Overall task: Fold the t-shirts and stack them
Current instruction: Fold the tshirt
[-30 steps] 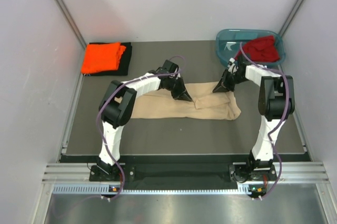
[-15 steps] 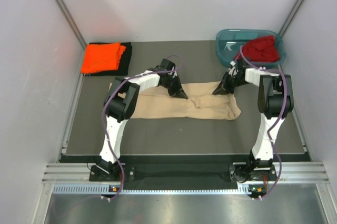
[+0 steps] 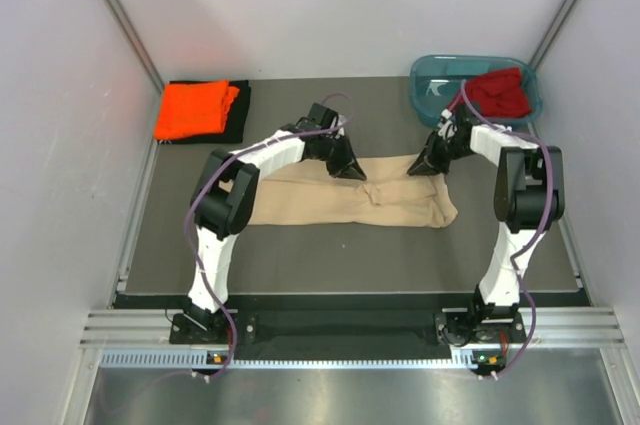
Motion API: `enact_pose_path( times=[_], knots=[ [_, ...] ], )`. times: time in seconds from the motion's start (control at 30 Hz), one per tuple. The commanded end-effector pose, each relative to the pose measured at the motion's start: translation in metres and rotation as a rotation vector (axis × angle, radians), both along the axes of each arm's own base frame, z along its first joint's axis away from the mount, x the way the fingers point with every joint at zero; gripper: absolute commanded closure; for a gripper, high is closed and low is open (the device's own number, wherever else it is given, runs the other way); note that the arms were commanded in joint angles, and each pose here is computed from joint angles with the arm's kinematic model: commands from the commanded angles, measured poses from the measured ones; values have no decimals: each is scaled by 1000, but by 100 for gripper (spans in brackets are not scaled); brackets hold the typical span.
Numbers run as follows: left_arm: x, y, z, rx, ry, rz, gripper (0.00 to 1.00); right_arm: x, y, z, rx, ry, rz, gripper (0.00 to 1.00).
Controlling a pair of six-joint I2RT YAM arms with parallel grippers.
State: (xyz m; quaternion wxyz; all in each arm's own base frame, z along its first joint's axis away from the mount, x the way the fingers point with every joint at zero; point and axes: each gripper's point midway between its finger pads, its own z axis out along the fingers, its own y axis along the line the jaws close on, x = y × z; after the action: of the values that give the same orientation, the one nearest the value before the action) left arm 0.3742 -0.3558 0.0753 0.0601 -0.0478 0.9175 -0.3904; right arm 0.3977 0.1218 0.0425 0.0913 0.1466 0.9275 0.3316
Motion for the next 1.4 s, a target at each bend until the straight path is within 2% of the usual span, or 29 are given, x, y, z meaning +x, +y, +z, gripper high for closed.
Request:
enact_pose_path(
  times=[0.0,0.17,0.2,0.57,0.63,0.7,0.83,0.97,1.07,1.17,1.23,1.3,1.33,1.37],
  knots=[
    [-5,-42,42,-189,-64,-58,94,3,1,43,20,-107,13,89],
    [-23,-63,12,-234,4,-96,95,-8,6,28,55,-68,41,88],
    [-25,-62,6,-232,23,-86,96,-6,-6,23,55,-62,12,88],
    [-36,-12,-78,18,109,-65,97,-21,-27,-46,71,28,-27,90],
    [-39,-5,-90,43,131,-76,98,-16,-33,-45,84,21,-39,91],
    [-39,-4,-91,56,129,-94,98,-15,-39,-40,59,34,-42,91],
    [-40,-8,-76,46,92,-112,98,-11,-35,17,84,-44,-39,89],
    [-43,-16,-69,23,94,-121,98,-46,-28,50,95,-27,-2,86],
    [-45,-23,-67,7,89,-128,97,-81,-24,47,92,10,32,85],
    [-46,-27,-67,0,93,-126,97,-111,-33,31,14,66,26,85],
    [-46,-29,-64,-6,85,-131,96,-122,-48,20,-66,82,-4,76],
    [-46,-28,-59,-6,70,-143,92,-123,-57,25,-107,50,-26,71],
    [-44,-29,-49,-9,46,-146,81,-122,-62,30,-136,29,-35,71],
    [-43,-29,-44,-9,28,-151,76,-121,-65,32,-148,20,-39,71]
  ],
)
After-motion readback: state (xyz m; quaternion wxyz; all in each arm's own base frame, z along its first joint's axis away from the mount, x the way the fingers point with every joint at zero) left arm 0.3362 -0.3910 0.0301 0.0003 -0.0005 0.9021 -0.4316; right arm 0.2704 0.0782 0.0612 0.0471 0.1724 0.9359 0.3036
